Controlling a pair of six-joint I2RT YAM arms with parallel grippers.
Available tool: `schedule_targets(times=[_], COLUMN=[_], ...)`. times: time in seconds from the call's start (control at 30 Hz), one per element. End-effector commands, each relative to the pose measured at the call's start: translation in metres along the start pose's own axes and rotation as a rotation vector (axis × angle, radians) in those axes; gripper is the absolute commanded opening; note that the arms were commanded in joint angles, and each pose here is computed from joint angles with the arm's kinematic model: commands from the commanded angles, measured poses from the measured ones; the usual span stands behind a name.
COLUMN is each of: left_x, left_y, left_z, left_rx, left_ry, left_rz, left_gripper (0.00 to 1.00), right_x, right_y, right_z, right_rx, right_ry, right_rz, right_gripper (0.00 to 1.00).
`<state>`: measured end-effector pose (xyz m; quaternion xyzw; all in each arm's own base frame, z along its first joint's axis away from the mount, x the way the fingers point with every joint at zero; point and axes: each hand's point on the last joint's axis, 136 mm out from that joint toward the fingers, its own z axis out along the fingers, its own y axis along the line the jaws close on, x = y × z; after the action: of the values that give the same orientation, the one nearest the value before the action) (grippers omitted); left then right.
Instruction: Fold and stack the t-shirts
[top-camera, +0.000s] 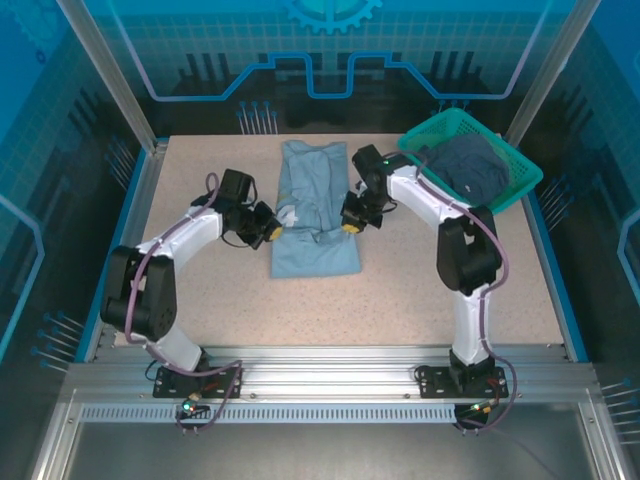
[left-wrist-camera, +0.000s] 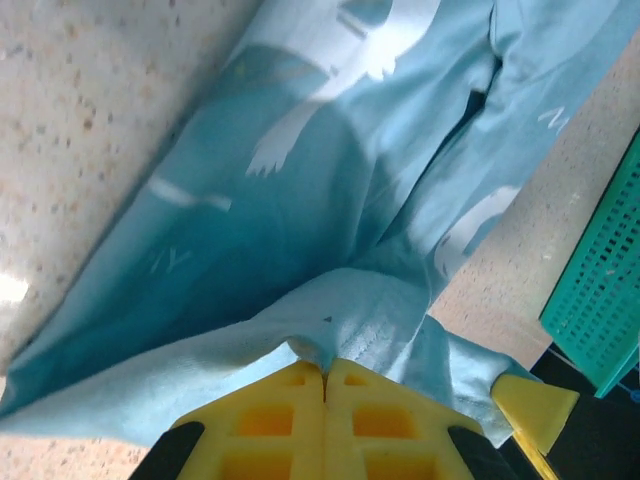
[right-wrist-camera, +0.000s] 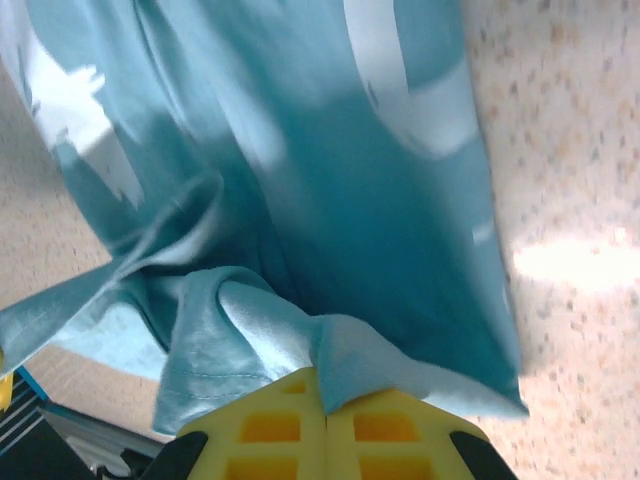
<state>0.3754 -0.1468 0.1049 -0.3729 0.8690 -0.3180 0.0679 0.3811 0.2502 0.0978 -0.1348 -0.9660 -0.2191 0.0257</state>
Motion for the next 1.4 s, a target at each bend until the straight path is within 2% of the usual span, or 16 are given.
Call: schedule_targets(times=[0.0, 0.2, 0.37, 0.4, 0.5, 0.53, 0.63, 0.7, 0.77, 0.83, 0.97, 1.03, 1.17, 1.37], left_x=[-0.022, -0.052, -0.071, -0.074, -0.078, -0.079, -0.078, -0.070, -0.055, -0.029, 0.019, 0.033, 0.036, 0.033], left_y=[-0.019, -0.035, -0.033, -0.033, -0.030, -0.027, -0.020, -0.013, -0.015, -0.020, -0.031, -0.033, -0.035, -0.023], left_z=[0.006, 0.026, 0.040, 0.041, 0.036, 0.031, 0.011, -0.004, -0.010, -0.004, 0.028, 0.045, 0.064, 0.077], left_rx=[0.058, 0.087, 0.072, 0.071, 0.035, 0.011, -0.034, -0.042, -0.009, 0.033, 0.069, 0.060, 0.040, -0.002], left_ry=[0.003, 0.009, 0.006, 0.004, -0.015, -0.033, -0.096, -0.133, -0.130, -0.074, 0.059, 0.092, 0.105, 0.114], left_rz=[0.037, 0.037, 0.013, 0.012, 0.019, 0.023, 0.029, 0.016, 0.007, 0.001, 0.000, 0.007, 0.009, 0.003], left_gripper=[0.00, 0.00, 0.00, 0.01, 0.21, 0.25, 0.31, 0.34, 0.34, 0.31, 0.23, 0.19, 0.15, 0.11], right_x=[-0.015, -0.045, -0.067, -0.071, -0.084, -0.088, -0.091, -0.086, -0.074, -0.055, -0.019, -0.004, 0.003, -0.014], right_y=[-0.012, -0.015, -0.019, -0.018, -0.009, -0.006, 0.000, 0.001, 0.002, 0.002, 0.008, 0.013, 0.014, 0.012], right_z=[0.009, 0.026, 0.036, 0.038, 0.031, 0.024, 0.001, -0.015, -0.024, -0.024, -0.009, 0.006, 0.033, 0.060], right_rx=[0.049, 0.039, 0.035, 0.025, -0.018, -0.026, -0.051, -0.051, -0.042, -0.034, -0.068, -0.078, -0.063, -0.024], right_ry=[0.020, 0.025, 0.019, 0.019, -0.008, -0.028, -0.086, -0.122, -0.136, -0.137, -0.094, -0.058, -0.018, -0.008], right_rz=[0.024, 0.077, 0.108, 0.108, 0.073, 0.059, 0.025, 0.002, -0.018, -0.036, -0.043, -0.043, -0.037, -0.033], right_gripper=[0.00, 0.00, 0.00, 0.06, 0.29, 0.35, 0.44, 0.46, 0.45, 0.41, 0.19, 0.11, 0.07, 0.06])
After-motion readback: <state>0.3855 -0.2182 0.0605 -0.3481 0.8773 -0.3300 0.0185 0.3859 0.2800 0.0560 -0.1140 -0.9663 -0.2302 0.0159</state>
